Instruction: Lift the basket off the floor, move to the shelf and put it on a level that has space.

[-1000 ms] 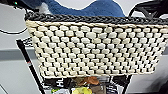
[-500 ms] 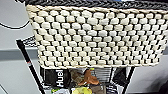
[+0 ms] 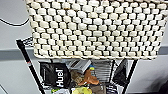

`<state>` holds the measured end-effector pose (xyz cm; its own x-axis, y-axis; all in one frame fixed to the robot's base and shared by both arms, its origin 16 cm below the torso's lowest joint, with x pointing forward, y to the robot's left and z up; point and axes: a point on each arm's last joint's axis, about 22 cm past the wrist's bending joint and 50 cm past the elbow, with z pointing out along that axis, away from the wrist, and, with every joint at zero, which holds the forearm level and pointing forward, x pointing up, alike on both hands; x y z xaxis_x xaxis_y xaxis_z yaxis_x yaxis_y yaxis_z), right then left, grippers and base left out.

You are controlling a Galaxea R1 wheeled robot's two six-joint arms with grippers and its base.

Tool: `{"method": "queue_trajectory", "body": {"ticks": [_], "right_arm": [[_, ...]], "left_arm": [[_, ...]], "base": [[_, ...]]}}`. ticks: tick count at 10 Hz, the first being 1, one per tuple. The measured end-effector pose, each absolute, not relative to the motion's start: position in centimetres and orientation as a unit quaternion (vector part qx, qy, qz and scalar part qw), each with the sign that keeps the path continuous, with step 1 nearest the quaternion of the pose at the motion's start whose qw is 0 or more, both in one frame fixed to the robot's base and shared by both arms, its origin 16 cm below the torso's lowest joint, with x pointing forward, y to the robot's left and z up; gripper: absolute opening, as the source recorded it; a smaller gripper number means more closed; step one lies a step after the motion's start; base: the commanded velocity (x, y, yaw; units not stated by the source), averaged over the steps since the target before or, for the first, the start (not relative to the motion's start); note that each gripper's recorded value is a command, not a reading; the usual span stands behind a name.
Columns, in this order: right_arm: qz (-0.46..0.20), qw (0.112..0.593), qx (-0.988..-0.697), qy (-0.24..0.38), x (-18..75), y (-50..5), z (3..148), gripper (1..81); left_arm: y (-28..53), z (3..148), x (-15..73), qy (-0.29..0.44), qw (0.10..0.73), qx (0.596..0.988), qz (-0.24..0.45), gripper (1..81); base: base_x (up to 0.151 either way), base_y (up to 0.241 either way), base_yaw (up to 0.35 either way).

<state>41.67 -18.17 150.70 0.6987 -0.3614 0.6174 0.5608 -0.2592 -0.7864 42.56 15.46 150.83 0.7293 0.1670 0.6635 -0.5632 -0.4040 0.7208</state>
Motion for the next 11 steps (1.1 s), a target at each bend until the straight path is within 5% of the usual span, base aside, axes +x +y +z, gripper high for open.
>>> {"method": "queue_trajectory", "body": {"ticks": [7,11], "right_arm": [[-0.434,0.596,-0.673,-0.063,45.5,-19.0,154.1,1.0],[-0.411,0.589,-0.695,-0.048,49.6,-17.9,151.9,1.0]], "left_arm": [[15.6,152.7,46.6,-0.133,0.510,0.753,0.393,1.0],[16.6,151.5,50.1,-0.108,0.499,0.767,0.388,1.0]], "base": [[0.000,0.000,0.000],[0.000,0.000,0.000]]}}
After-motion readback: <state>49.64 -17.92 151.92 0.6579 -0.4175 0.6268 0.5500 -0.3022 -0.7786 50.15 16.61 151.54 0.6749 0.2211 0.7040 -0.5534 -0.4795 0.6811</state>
